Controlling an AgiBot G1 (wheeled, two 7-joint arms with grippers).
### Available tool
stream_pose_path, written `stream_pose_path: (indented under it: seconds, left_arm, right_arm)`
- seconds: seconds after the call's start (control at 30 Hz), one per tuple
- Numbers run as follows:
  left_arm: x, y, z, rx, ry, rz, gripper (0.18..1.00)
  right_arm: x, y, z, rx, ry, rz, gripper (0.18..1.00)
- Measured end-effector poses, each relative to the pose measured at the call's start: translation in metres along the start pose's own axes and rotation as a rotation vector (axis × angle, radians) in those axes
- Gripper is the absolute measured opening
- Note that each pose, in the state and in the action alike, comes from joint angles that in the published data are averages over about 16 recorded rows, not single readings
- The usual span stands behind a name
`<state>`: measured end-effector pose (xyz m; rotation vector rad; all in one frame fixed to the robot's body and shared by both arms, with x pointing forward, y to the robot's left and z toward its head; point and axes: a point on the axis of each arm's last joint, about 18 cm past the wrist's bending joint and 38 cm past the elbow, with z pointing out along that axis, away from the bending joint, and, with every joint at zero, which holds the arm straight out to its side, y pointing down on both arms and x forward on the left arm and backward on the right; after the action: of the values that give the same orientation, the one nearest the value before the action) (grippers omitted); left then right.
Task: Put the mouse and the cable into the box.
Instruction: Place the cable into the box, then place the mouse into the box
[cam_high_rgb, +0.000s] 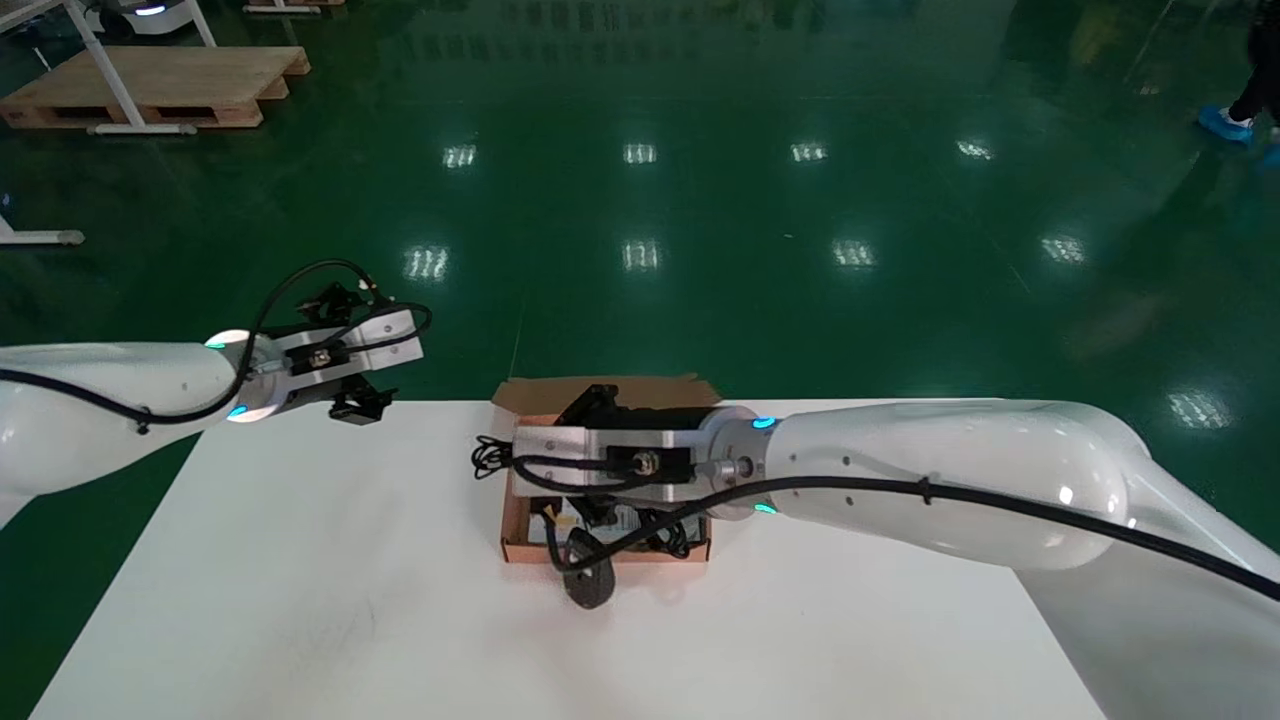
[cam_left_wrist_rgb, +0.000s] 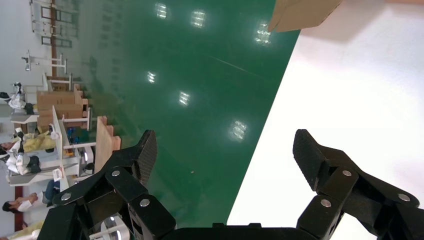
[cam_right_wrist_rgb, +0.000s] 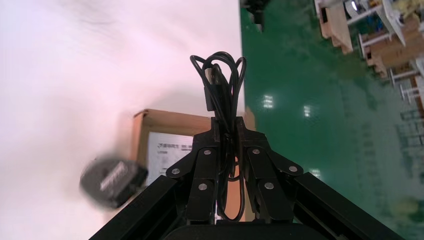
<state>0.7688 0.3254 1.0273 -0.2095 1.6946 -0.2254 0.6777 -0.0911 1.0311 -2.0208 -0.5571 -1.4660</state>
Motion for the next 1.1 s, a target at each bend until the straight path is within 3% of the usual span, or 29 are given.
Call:
stream_pose_path:
  seconds: [0.43, 0.77, 1.1]
  left_arm:
    - [0.001, -0.001, -0.002, -0.003, -0.002, -0.001, 1.001]
    - [0.002, -0.001, -0.004, -0.006, -0.004, -0.001, 1.001]
    - [0.002, -0.002, -0.005, -0.008, -0.005, -0.001, 1.001]
  right_arm:
    - [0.032, 0.004, -0.010, 0.007, 0.024, 0.106, 0.231]
    - [0.010, 0.030, 0.018, -0.081, 0.009, 0.103, 0.231]
    - [-0.005, 0.076, 0.035, -0.223, 0.085, 0.147, 0.231]
